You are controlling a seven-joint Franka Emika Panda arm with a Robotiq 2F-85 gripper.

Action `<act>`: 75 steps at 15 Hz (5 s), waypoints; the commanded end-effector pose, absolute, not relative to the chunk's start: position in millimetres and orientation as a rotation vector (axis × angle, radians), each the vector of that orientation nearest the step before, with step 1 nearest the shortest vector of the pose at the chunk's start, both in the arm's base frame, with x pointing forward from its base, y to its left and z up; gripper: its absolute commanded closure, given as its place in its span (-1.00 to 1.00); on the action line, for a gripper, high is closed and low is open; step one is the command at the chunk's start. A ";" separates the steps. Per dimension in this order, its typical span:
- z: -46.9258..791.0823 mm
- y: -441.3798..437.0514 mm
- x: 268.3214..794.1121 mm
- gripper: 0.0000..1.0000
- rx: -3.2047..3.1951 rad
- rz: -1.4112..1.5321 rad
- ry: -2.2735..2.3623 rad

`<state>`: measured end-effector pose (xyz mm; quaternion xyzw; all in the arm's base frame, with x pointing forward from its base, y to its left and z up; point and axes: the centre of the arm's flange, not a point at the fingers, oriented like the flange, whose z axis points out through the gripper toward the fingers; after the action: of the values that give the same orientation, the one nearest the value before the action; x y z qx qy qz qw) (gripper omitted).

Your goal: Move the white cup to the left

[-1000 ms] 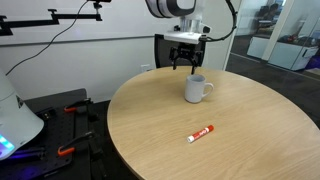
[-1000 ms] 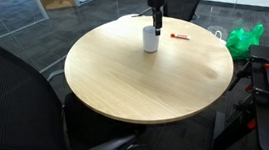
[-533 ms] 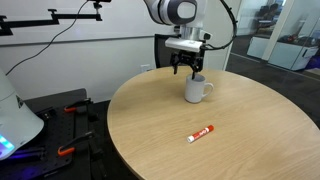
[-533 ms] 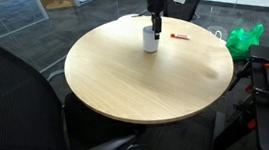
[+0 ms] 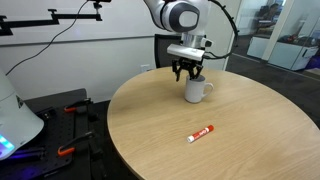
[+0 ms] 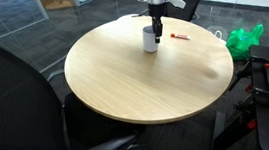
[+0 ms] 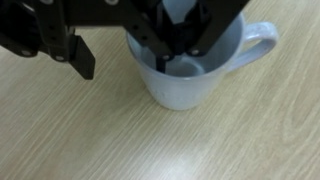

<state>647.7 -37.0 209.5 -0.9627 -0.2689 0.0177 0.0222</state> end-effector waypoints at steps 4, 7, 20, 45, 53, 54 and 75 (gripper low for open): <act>209.2 -39.0 654.9 0.77 -2.956 0.010 -0.855; 208.6 -38.4 655.9 1.00 -2.954 0.009 -0.857; 209.5 -6.1 652.0 0.94 -2.884 0.051 -0.972; 236.1 151.1 575.7 0.94 -2.759 0.168 -1.539; 238.2 162.3 557.4 0.94 -2.746 0.157 -1.659; 238.2 162.2 555.9 0.93 -2.747 0.158 -1.665; 333.1 156.8 511.0 -1.00 -2.862 -0.058 -1.666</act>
<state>534.4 164.1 306.0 -0.8556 -0.5138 0.0118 -0.0614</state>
